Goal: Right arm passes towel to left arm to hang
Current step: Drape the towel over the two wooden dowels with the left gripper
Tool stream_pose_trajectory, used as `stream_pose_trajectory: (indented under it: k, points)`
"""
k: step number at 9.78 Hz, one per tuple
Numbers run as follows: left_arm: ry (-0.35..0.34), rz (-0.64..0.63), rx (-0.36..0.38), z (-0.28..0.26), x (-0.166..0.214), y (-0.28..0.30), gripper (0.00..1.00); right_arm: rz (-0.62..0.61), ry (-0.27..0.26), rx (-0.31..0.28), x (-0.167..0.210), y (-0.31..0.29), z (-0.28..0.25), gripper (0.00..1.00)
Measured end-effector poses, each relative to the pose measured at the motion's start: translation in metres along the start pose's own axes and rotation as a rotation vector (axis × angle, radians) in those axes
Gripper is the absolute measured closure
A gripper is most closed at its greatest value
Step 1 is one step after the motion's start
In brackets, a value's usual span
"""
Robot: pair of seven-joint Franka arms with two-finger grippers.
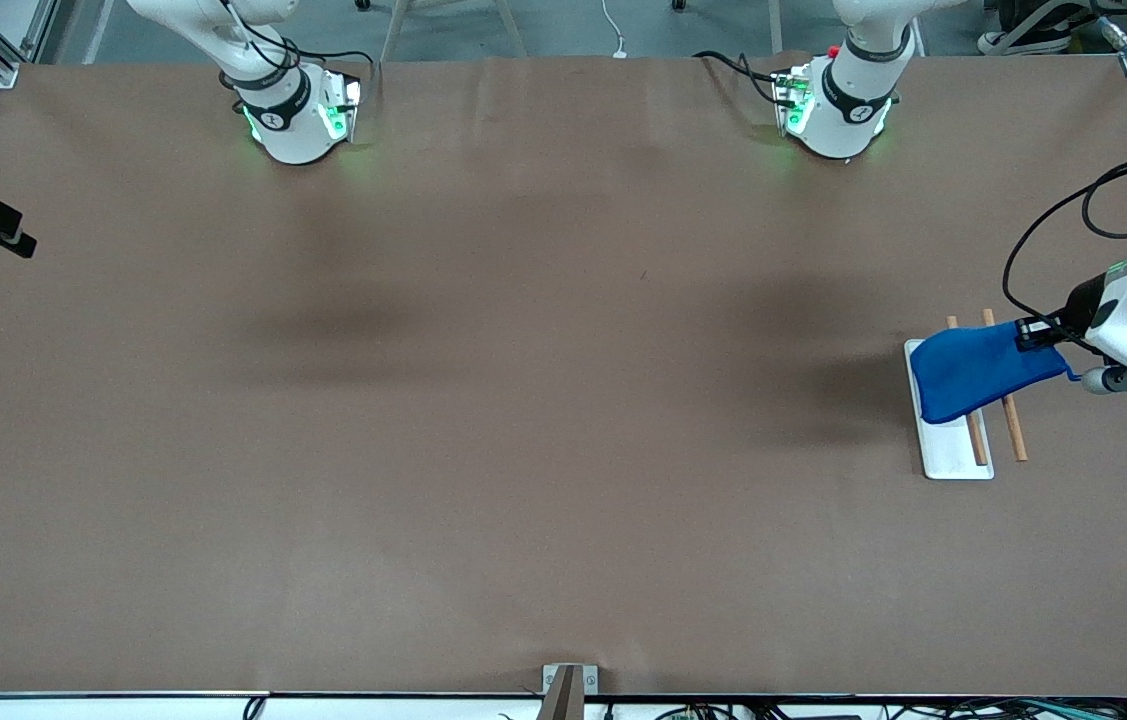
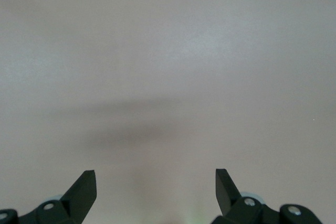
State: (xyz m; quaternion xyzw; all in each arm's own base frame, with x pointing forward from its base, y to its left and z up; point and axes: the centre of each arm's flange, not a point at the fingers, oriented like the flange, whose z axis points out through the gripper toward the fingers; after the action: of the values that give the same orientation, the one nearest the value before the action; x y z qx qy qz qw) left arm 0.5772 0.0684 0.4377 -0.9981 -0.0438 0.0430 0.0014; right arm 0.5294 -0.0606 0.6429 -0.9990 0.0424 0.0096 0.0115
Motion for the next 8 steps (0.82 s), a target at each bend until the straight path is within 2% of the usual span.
stream_pose_trajectory:
  k: [8]
  points:
    - [0.016, 0.112, 0.003, 0.007, 0.004, -0.058, 0.98, 0.001, -0.001, 0.000, 0.000, 0.001, 0.001, 0.00]
